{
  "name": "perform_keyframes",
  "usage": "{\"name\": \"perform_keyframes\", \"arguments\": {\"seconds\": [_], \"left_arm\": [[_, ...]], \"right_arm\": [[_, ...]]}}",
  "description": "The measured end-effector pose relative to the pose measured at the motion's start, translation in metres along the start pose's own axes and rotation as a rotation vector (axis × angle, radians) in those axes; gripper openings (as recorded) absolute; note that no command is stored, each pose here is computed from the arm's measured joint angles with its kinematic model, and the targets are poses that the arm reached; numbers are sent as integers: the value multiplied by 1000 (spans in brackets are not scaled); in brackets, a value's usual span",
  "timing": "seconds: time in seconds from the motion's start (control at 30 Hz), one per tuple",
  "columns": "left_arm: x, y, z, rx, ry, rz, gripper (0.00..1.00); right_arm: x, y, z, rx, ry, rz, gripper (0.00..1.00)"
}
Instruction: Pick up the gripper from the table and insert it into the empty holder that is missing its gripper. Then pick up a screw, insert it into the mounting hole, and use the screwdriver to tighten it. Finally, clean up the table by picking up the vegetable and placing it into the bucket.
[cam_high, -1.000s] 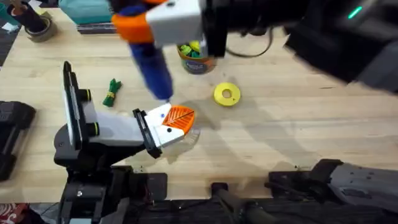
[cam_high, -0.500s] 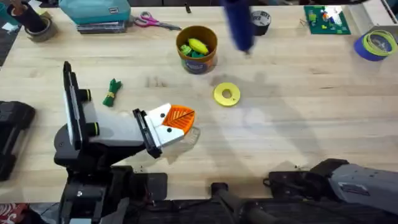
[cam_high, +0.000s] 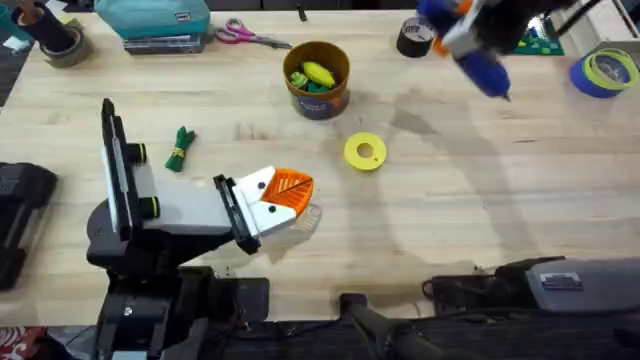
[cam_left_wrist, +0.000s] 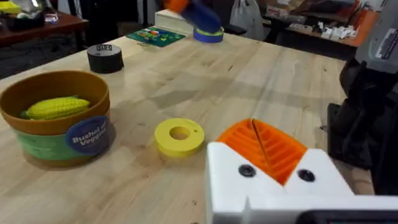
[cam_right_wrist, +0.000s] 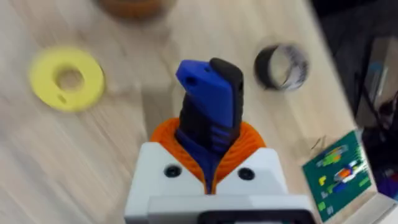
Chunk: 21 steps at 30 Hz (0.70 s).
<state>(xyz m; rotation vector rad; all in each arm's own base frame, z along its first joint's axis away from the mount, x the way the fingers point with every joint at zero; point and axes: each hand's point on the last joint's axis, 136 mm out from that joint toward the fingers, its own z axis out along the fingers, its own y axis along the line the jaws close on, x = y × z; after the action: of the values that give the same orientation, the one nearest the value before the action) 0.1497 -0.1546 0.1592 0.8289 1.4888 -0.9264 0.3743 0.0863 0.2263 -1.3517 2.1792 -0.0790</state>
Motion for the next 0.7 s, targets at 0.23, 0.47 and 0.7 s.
{"name": "perform_keyframes", "arguments": {"seconds": [0.23, 0.47, 0.7], "left_arm": [[0, 0, 0, 0, 0, 0, 11], [0, 0, 0, 0, 0, 0, 11], [0, 0, 0, 0, 0, 0, 11]], "right_arm": [[66, 29, 84, -100, 200, -174, 23], [98, 35, 118, -130, 302, -286, 23], [125, 45, 142, -208, 381, -317, 23]]}}
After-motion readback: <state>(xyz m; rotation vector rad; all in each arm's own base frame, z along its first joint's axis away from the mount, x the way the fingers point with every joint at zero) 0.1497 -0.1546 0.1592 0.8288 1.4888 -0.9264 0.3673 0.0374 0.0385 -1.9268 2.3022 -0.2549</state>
